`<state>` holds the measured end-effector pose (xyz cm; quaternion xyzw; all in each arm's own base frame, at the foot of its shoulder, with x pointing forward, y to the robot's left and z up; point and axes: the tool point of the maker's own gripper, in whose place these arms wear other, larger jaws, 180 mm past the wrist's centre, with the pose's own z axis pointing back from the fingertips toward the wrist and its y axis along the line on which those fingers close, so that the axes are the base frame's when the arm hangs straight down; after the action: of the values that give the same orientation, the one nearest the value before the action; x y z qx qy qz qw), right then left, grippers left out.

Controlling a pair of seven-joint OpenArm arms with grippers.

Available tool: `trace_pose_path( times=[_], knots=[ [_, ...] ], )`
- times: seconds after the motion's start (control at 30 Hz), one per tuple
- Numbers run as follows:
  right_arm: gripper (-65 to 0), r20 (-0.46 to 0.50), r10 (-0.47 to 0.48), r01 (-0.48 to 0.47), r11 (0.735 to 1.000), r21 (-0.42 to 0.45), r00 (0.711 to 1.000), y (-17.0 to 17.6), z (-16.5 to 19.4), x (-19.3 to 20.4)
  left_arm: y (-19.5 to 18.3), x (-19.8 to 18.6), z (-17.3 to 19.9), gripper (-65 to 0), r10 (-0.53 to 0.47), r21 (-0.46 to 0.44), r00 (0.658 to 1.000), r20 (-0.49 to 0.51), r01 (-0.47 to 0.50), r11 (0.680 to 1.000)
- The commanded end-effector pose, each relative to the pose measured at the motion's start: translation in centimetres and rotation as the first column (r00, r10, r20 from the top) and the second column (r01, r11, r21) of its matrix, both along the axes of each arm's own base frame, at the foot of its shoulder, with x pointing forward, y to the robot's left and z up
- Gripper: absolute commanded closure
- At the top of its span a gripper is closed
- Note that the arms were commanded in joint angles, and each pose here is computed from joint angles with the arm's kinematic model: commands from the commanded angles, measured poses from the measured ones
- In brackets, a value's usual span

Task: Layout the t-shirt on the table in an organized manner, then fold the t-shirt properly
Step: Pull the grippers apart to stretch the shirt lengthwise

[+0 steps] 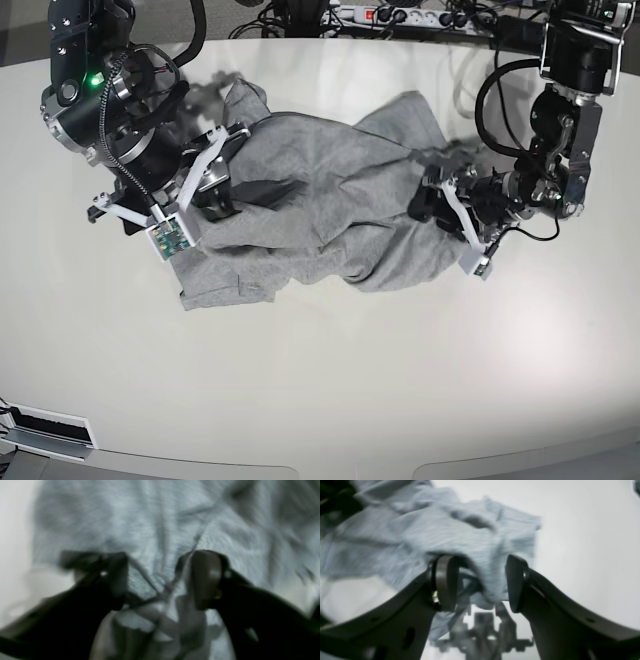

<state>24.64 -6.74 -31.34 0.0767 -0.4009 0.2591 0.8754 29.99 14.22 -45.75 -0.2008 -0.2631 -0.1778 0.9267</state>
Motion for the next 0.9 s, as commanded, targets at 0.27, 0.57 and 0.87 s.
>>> trace_pose_path(
  times=[0.27,0.57,0.87],
  knots=[
    [-33.2,-0.081,0.179,-0.173,0.983,0.067,0.981,2.6,-1.0,-4.0,-0.1,1.7,0.7,0.0,0.019,0.036,0.999,0.045,-0.021,0.999],
    [-33.2,-0.231,0.295,-0.268,0.953,0.141,0.927,3.9,-3.4,-9.0,1.2,2.2,1.1,0.0,0.015,0.076,0.999,0.043,-0.018,0.997],
    [-33.2,-0.338,0.223,-0.172,0.969,0.175,0.914,3.3,-10.1,-8.3,2.8,3.6,2.4,0.0,0.011,0.113,0.999,0.047,-0.016,0.993]
  ],
)
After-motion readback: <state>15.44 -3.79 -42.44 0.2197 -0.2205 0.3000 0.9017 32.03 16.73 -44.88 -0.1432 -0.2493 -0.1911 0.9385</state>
